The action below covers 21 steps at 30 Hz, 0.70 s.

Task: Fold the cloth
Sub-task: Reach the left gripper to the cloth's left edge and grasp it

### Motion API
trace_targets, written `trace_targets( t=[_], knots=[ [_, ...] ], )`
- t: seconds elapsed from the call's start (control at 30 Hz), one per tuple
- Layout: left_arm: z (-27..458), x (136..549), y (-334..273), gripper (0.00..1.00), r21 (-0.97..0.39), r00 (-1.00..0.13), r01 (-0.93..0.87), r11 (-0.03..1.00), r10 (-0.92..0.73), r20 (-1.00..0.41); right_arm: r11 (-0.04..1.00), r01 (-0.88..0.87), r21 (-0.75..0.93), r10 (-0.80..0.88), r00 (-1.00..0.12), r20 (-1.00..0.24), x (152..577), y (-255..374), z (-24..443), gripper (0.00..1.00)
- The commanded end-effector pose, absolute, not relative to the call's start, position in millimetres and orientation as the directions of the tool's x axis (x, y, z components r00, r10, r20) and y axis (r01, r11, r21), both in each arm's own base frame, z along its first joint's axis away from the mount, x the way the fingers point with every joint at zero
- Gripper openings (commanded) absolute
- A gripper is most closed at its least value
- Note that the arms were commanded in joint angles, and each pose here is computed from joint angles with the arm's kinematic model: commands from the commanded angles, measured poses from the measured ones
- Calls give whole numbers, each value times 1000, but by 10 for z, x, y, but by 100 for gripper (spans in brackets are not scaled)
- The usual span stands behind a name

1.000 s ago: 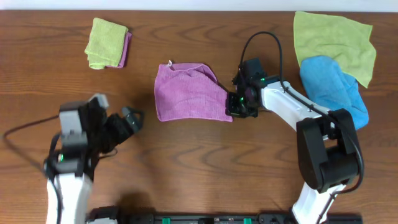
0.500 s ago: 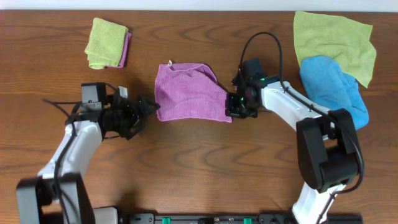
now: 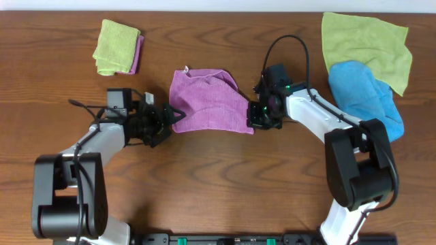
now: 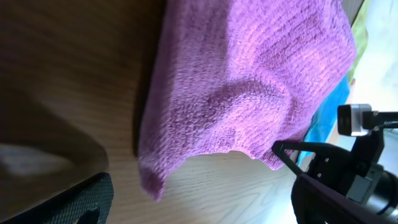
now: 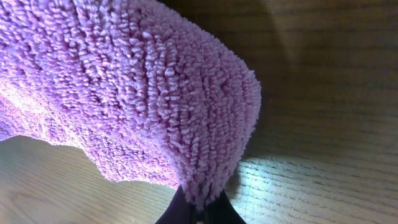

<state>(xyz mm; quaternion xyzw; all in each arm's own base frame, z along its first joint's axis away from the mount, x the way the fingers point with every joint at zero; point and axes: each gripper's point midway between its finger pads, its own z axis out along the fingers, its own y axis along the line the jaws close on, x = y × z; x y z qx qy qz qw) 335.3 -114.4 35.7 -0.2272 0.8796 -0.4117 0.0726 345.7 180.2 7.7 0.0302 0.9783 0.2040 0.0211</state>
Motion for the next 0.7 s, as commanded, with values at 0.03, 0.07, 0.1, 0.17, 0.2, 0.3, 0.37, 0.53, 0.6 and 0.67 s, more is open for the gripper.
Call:
trace_targets(
  t=[0.03, 0.07, 0.1, 0.17, 0.2, 0.3, 0.37, 0.53, 0.6, 0.67],
  knots=[
    [283, 3420, -1122, 94, -718, -879, -345, 604, -477, 22, 906, 59, 420, 66, -998, -1, 3406, 1859, 50, 1],
    [259, 3425, -1121, 95, -708, -878, -345, 616, -478, 12, 905, 65, 420, 71, -998, 1, 3406, 1859, 50, 1],
    [247, 3427, -1134, 95, -704, -880, -341, 622, -475, 7, 905, 64, 420, 70, -998, 1, 3406, 1860, 50, 1],
    [215, 3431, -1163, 94, -698, -884, -336, 633, -468, 0, 904, 64, 422, 70, -998, 2, 3405, 1863, 53, 1],
    [195, 3432, -1169, 92, -691, -884, -334, 641, -467, -5, 904, 64, 422, 70, -998, 2, 3405, 1863, 52, 1],
    [119, 3438, -1185, 90, -669, -883, -340, 661, -469, -14, 904, 65, 422, 70, -998, 3, 3404, 1863, 52, 1],
    [85, 3438, -1211, 88, -665, -883, -346, 662, -470, -8, 904, 65, 422, 70, -998, 3, 3403, 1863, 53, 1],
    [-21, 3445, -1212, 51, -657, -879, -364, 660, -477, 8, 904, 66, 421, 70, -998, 5, 3397, 1862, 52, 1],
    [-67, 3442, -1210, 31, -653, -878, -371, 660, -479, 15, 905, 66, 421, 70, -998, 6, 3397, 1861, 52, 1],
    [-86, 3452, -1216, 6, -656, -878, -370, 658, -478, 15, 904, 65, 422, 70, -998, 4, 3398, 1861, 57, 1]
  ],
)
